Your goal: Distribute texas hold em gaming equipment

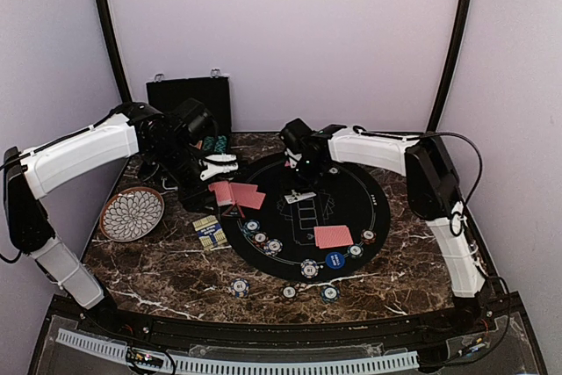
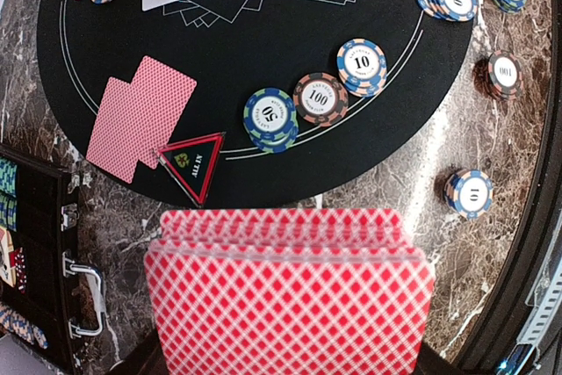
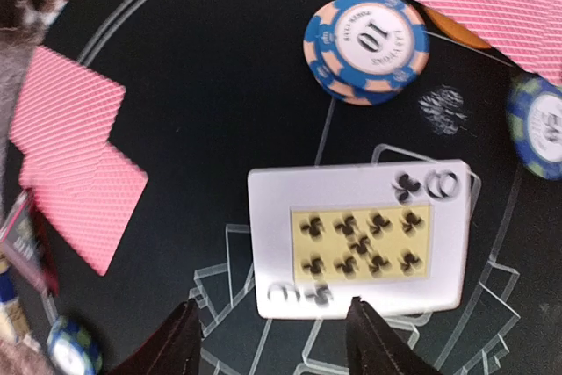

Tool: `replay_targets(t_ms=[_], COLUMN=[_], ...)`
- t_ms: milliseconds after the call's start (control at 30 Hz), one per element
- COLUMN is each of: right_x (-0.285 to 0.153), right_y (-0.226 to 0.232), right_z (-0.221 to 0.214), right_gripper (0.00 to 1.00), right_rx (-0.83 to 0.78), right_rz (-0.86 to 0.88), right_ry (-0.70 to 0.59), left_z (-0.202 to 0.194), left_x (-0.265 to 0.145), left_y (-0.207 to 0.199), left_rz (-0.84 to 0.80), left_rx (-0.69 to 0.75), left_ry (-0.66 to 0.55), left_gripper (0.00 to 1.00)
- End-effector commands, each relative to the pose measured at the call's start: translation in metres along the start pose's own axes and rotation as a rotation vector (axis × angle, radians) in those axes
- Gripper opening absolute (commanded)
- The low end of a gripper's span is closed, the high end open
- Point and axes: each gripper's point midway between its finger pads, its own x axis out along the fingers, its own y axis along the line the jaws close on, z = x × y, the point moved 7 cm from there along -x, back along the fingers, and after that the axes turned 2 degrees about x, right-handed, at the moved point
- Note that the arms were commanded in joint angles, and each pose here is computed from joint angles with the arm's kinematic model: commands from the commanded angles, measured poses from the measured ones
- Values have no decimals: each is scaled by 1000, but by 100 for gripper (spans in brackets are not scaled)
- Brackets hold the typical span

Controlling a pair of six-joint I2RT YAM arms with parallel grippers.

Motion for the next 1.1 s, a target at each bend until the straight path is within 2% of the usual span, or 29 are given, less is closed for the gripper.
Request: replay_targets(t_ms=[0, 167, 533, 867, 1067], right_x=[-63, -74, -28, -15, -24], right_y=[7, -3, -42, -58, -68], right_z=[20, -10, -87, -125, -148], right_gripper=[60, 63, 53, 47, 43], right_rx=[39, 35, 101, 144, 148], right_rz=[207, 267, 206, 201, 189], right_ry=[-140, -119, 43, 100, 122], left_z=[-2, -2, -3, 0, 1], left_x=[-20, -19, -19, -18, -17], left_y=[-2, -3, -3, -3, -1], left_rz=[23, 17, 9, 6, 11], left_rx=[6, 4, 7, 11, 14], left_ry=[-31, -28, -23, -23, -22], left_gripper=[0, 0, 0, 0, 0])
